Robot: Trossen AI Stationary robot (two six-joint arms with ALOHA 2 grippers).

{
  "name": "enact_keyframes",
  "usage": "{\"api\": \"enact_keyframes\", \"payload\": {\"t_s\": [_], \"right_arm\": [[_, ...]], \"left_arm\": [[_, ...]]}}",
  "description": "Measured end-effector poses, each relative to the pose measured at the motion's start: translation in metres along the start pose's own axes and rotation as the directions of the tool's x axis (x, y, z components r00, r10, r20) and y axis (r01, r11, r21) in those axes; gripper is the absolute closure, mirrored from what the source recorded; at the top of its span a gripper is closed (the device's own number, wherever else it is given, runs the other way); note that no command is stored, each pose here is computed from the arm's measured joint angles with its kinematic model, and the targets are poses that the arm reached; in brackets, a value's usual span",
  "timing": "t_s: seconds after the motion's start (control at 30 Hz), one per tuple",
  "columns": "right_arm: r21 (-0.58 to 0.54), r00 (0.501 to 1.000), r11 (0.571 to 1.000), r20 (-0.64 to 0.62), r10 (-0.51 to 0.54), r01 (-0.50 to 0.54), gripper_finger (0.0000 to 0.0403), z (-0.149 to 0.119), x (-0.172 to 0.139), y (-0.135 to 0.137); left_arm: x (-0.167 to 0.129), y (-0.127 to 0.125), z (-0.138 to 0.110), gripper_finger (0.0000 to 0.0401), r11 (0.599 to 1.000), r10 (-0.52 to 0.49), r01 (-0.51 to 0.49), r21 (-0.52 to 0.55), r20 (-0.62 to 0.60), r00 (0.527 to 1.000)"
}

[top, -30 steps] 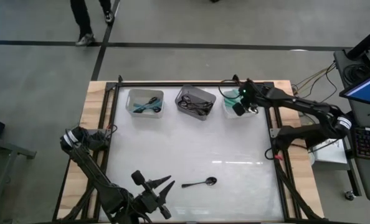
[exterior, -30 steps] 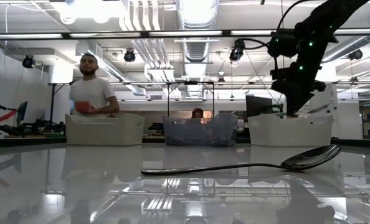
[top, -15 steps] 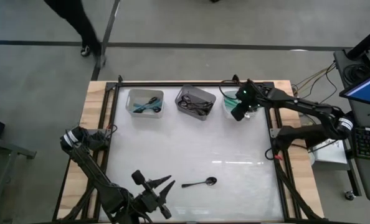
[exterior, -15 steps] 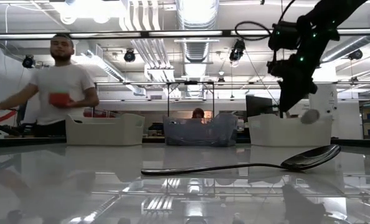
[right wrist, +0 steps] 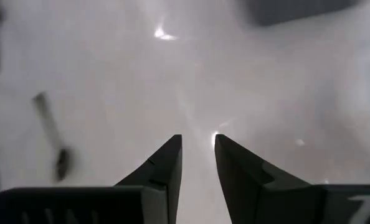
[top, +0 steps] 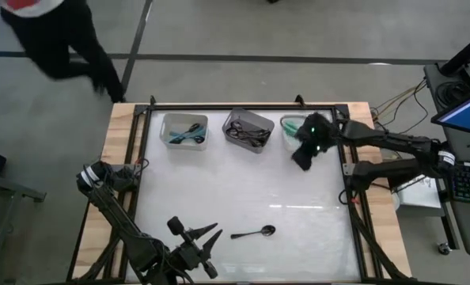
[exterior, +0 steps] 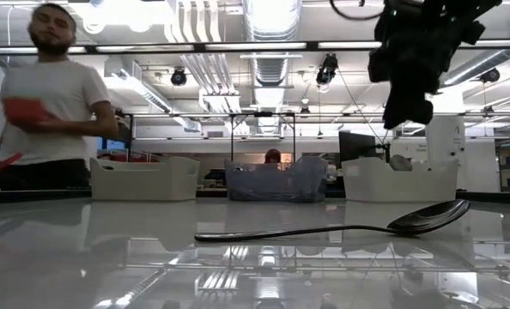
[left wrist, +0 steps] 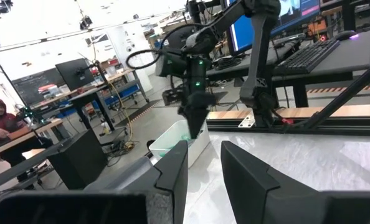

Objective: Sort silverware by color (type)
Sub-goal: Put the black spoon into the black bin

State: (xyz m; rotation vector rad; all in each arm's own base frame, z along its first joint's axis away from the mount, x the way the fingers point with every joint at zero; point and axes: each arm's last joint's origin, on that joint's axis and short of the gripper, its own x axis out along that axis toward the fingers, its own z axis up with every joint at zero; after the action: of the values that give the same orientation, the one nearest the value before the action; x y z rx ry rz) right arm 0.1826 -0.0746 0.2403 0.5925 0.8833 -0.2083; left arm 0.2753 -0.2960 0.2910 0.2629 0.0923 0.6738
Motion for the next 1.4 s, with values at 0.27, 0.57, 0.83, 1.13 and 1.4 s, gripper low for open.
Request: {"api": "enact_keyframes", "payload": {"t_s": [0.27,0.57,0.83,1.13,1.4], "right_arm": [[-0.235,0.972,0.943,-0.048,0.230,-0.234,0.0317,-0.024,0.024,0.087],[-0.451,0.912,0.797,-0.115,0.395,-0.402,0.0317,-0.066,0.058,0.161],[-0.422,0.907,0.804,-0.176,0.382,-0.420,0.0317,-0.083,0.107,0.180],[-0.563,0.919,0.727,-0.244,0.309,-0.394,0.0316,-0.076,0.150,0.205],[-0.656,0.937,0.678,-0.314,0.152,-0.330,0.0316,-0.068,0.181,0.224]], "left_arm": [[0.000,0.000,0.000,0.0321,1.000,0.000,0.000,-0.004,0.000,1.000],[-0.001,0.000,0.000,0.0321,0.999,-0.003,0.003,-0.045,0.000,1.000],[-0.001,0.000,0.000,0.0321,0.998,-0.020,0.020,-0.058,-0.006,1.000],[-0.006,-0.001,0.000,0.0321,0.998,-0.031,0.031,-0.055,-0.003,1.000],[-0.020,-0.001,0.000,0.0321,0.997,-0.063,0.063,-0.052,0.008,0.998]]}}
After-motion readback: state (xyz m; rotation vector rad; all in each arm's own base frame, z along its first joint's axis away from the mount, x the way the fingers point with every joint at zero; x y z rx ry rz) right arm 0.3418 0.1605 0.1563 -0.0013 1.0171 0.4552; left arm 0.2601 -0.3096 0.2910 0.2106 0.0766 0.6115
